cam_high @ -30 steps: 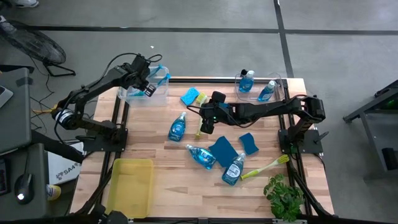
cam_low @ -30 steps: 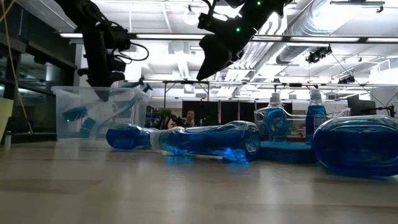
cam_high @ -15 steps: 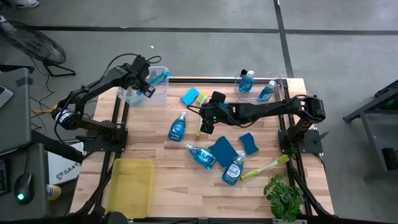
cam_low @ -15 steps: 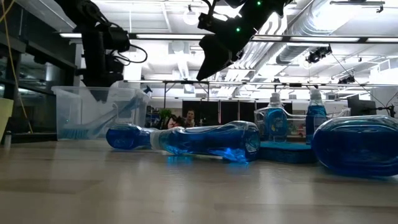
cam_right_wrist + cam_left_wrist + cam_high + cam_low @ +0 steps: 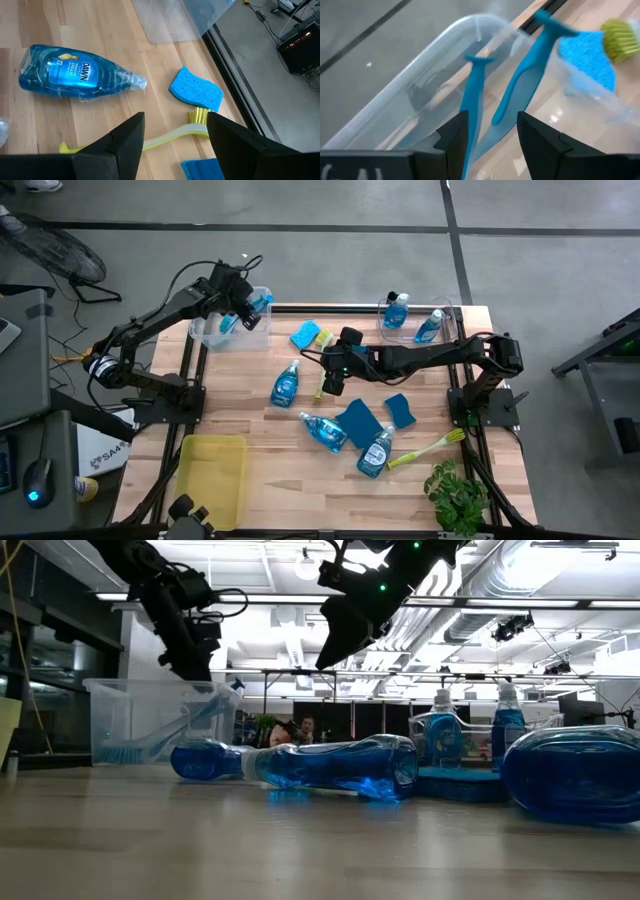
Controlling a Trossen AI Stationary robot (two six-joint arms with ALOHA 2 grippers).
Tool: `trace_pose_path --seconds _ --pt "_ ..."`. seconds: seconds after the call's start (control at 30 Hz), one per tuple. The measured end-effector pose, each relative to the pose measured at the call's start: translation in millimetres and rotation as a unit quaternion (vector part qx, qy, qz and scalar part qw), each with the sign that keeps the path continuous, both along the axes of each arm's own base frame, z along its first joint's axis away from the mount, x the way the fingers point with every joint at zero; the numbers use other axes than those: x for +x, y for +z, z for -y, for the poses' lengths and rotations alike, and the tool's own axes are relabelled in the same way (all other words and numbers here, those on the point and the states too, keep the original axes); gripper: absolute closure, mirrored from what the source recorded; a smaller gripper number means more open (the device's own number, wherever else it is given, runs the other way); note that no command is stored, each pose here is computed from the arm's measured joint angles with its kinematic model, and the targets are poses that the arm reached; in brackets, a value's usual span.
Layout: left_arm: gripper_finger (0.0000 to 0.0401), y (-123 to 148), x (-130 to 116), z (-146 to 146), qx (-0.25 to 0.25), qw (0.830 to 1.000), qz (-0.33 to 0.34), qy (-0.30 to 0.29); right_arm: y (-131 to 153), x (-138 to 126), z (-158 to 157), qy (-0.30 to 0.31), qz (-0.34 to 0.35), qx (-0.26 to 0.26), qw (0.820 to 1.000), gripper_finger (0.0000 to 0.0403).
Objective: Pick & Place Kitchen Sink Supplies
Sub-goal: Put the blue dish brush into the white transparent bin
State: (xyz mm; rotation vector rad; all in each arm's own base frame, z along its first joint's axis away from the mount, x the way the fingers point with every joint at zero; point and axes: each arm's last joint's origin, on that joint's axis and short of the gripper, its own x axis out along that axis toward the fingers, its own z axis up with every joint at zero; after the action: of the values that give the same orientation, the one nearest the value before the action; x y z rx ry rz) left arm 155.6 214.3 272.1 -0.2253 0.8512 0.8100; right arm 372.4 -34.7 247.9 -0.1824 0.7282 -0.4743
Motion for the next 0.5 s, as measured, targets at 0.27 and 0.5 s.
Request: trace_pose_path --seconds 0.27,0.5 --pt "0.0239 3.5 3.9 -1.6 0.016 0.998 0.024 -0.047 0.0 0.0 0.1 0.000 -0.001 -0.001 1.000 0.0194" --pt "0.0239 4.5 5.1 -1.8 0.043 0.994 0.003 -0.102 0.0 0.0 0.1 0.001 -0.001 -0.001 1.000 0.0194"
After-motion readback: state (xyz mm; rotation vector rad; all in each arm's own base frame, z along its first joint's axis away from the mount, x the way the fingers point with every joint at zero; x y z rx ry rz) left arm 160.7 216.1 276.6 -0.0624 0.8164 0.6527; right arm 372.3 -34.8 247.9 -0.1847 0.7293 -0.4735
